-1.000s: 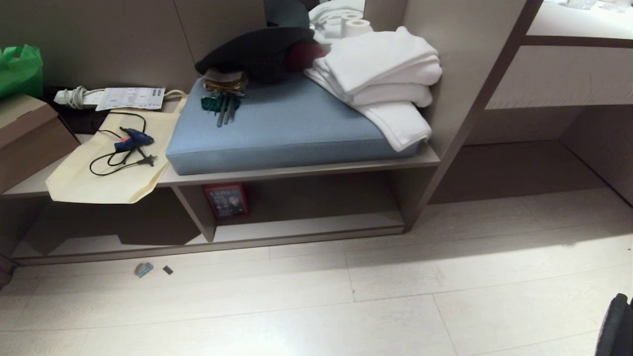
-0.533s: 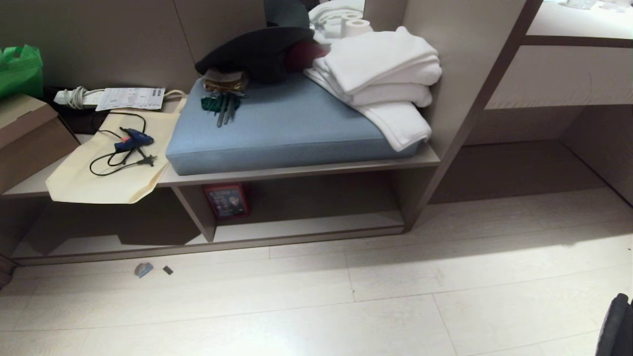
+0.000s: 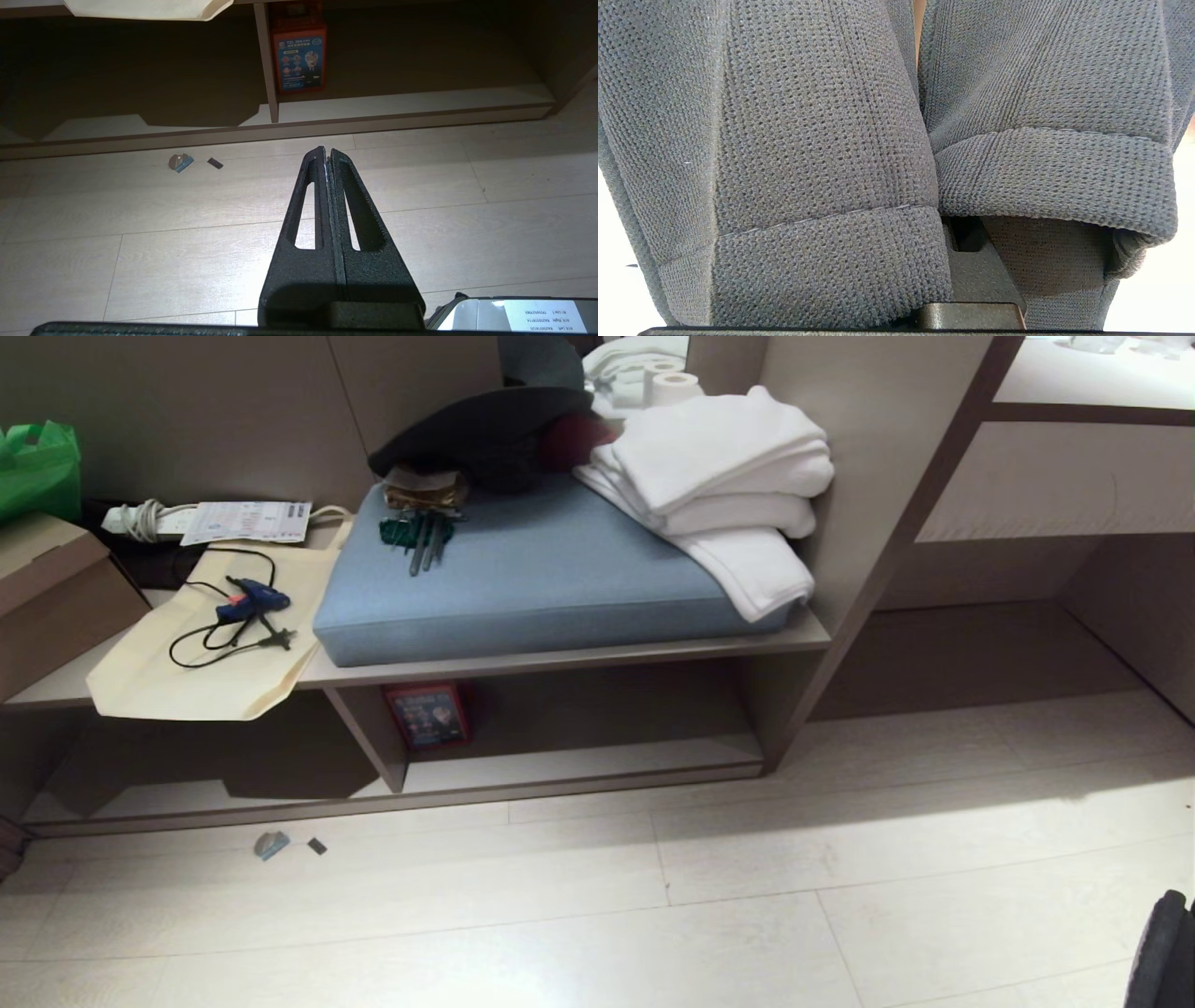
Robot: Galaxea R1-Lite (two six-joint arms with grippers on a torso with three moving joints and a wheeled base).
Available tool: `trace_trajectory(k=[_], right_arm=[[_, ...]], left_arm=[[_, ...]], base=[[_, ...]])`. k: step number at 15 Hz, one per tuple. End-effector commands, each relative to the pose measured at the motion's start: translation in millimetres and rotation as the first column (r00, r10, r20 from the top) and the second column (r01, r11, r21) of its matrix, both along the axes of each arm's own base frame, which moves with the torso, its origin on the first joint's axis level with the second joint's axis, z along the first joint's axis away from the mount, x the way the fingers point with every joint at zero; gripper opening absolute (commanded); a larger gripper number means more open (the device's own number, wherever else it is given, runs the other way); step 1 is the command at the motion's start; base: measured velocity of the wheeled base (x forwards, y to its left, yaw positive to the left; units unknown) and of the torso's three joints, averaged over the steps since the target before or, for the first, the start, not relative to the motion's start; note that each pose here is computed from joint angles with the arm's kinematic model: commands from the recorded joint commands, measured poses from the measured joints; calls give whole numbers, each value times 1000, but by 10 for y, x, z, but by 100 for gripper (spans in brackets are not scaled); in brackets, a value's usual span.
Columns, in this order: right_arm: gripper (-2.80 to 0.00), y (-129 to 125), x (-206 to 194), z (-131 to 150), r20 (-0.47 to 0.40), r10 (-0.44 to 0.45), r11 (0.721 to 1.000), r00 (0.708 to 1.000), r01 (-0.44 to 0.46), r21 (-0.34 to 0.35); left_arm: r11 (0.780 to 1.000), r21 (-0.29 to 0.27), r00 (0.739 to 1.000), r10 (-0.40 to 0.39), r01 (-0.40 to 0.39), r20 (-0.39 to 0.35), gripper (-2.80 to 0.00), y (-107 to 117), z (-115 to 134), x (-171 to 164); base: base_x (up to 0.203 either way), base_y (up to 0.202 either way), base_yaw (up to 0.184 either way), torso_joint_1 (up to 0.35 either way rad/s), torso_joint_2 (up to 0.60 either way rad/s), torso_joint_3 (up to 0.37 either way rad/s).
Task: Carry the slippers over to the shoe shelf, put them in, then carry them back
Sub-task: Place the slippers into the shoe cabinet
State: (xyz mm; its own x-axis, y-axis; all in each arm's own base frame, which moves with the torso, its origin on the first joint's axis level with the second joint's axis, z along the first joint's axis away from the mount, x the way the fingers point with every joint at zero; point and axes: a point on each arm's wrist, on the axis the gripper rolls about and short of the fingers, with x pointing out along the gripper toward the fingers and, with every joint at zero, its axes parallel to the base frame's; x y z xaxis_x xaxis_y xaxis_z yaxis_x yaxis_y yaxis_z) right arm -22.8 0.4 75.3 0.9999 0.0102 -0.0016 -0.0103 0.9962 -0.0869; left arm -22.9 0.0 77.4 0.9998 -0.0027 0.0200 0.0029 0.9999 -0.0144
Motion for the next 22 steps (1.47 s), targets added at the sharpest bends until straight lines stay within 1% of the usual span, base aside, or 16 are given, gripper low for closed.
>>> trace_trajectory(k=[1, 10, 17, 22], right_arm=[[-280, 0, 1, 0, -1, 1, 1000, 1000, -1, 0], [-280, 0, 1, 0, -2, 1, 1000, 1000, -1, 1], [-280, 0, 1, 0, -2, 1, 1000, 1000, -1, 1], [-280, 0, 1, 0, -2, 1, 1000, 1000, -1, 1]], left_arm=[[1000, -1, 1000, 0, 0, -6, -280, 0, -21, 5], [1000, -1, 1000, 0, 0, -6, -280, 0, -21, 5], [1000, -1, 1000, 0, 0, -5, -280, 0, -21, 4], [1000, -1, 1000, 1, -1, -6, -280, 0, -21, 5]], base=[[0, 0, 0, 0, 0, 0], [0, 0, 0, 0, 0, 0], [181, 0, 0, 4, 3, 2], [19, 0, -1, 2, 2, 0]])
